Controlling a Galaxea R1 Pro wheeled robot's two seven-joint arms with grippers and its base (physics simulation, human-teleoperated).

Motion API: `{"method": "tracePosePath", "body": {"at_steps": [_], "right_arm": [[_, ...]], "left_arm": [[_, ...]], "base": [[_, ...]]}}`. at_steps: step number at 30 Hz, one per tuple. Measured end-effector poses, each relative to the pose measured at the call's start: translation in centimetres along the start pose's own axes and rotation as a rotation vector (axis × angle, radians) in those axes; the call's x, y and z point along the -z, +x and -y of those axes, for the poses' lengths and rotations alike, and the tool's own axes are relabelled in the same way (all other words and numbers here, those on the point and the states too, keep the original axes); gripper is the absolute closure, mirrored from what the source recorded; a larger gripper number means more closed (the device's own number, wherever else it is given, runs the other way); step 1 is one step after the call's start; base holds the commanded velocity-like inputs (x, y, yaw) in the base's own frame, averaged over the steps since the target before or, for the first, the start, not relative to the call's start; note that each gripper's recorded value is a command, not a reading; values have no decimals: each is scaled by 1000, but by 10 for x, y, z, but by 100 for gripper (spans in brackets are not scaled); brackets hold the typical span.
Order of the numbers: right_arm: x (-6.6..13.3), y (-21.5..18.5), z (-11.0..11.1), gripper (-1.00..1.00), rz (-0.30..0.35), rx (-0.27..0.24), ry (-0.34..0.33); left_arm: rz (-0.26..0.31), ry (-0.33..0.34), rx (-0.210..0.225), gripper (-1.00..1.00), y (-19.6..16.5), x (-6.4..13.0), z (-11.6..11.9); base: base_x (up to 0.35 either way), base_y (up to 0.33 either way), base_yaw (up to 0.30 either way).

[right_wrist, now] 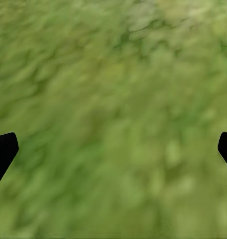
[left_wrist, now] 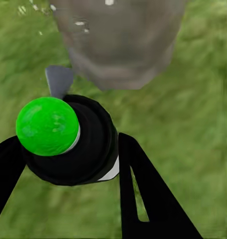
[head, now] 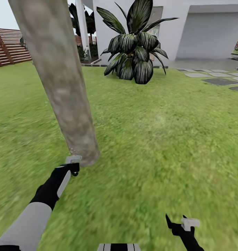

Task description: In the garden, pick up the pesticide atomizer on the floor and spray pesticide onto both trees until each tree trunk is fully covered.

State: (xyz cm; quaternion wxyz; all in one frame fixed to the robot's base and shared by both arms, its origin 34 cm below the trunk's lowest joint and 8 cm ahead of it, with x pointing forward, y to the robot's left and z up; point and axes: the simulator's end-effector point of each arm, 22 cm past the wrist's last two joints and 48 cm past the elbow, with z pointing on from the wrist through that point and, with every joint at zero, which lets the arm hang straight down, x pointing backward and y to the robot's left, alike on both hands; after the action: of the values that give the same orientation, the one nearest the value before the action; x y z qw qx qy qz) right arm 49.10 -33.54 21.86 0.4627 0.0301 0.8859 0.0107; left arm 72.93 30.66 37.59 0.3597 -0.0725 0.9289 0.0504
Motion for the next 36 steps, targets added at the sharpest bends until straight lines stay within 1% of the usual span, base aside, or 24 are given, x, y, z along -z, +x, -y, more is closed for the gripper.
{"method": "tracePosePath", "body": {"at_steps": [3, 7, 8, 9, 11, 12, 13, 14, 15, 17, 18, 19, 21, 22, 23, 24, 25, 27, 28, 29, 31, 34, 35, 36], "right_arm": [[0, 0, 0, -100, 0, 0, 0], [0, 0, 0, -100, 0, 0, 0], [0, 0, 0, -100, 0, 0, 0], [0, 0, 0, -100, 0, 0, 0], [0, 0, 0, -100, 0, 0, 0], [0, 0, 0, -100, 0, 0, 0], [0, 0, 0, -100, 0, 0, 0], [0, 0, 0, -100, 0, 0, 0], [0, 0, 0, -100, 0, 0, 0], [0, 0, 0, -100, 0, 0, 0], [0, 0, 0, -100, 0, 0, 0], [0, 0, 0, -100, 0, 0, 0], [0, 0, 0, -100, -1, 0, 0], [0, 0, 0, -100, -1, 0, 0], [0, 0, 0, -100, 0, 0, 0], [0, 0, 0, -100, 0, 0, 0], [0, 0, 0, -100, 0, 0, 0], [0, 0, 0, -100, 0, 0, 0], [0, 0, 0, -100, 0, 0, 0], [0, 0, 0, -100, -1, 0, 0], [0, 0, 0, -100, 0, 0, 0], [0, 0, 0, -100, 0, 0, 0], [0, 0, 0, -100, 0, 0, 0], [0, 0, 0, -100, 0, 0, 0]], "left_arm": [[80, 32, 11, 100, -39, 17, 17], [129, 44, 17, 100, -60, 27, 20], [152, 50, 23, 100, -72, 33, 19], [157, 51, 25, 100, -78, 37, 16], [150, 49, 24, 100, -80, 39, 9], [150, 28, 28, 100, -83, 39, -8], [152, -3, 54, 100, -86, 38, -33], [157, -9, 73, 100, -88, 39, -41], [168, -14, 87, 100, -93, 42, -47], [177, -12, 96, 100, -99, 46, -48], [192, -1, 93, 100, -107, 52, -43], [189, 6, 85, 100, -108, 55, -39], [169, 44, 36, 100, -105, 57, -14], [166, 64, 6, 100, -103, 58, 0], [176, 91, -30, 100, -106, 63, 16], [190, 98, -48, 100, -111, 67, 22], [199, 101, -52, 100, -114, 71, 24], [213, 114, -35, 100, -121, 76, 22], [214, 122, 4, 100, -124, 77, 14], [216, 114, 35, 100, -127, 77, 2], [220, 110, 60, 100, -130, 77, -14], [230, 150, 63, 100, -136, 82, -9], [211, 162, 55, 100, -132, 83, -3], [209, 167, 50, 100, -133, 85, 0]], "base": [[78, -102, 35], [6, -7, 2], [0, 0, 0], [0, 0, 0], [0, 0, 0], [0, 0, 0], [0, 0, 0], [0, 0, 0], [0, 0, 0], [0, 0, 0], [0, 0, 0], [0, 0, 0], [0, 0, 0], [0, 0, 0], [0, 0, 0], [0, 0, 0], [0, 0, 0], [0, 0, 0], [0, 0, 0], [0, 0, 0], [0, 0, 0], [0, 0, 0], [0, 0, 0], [0, 0, 0]]}}
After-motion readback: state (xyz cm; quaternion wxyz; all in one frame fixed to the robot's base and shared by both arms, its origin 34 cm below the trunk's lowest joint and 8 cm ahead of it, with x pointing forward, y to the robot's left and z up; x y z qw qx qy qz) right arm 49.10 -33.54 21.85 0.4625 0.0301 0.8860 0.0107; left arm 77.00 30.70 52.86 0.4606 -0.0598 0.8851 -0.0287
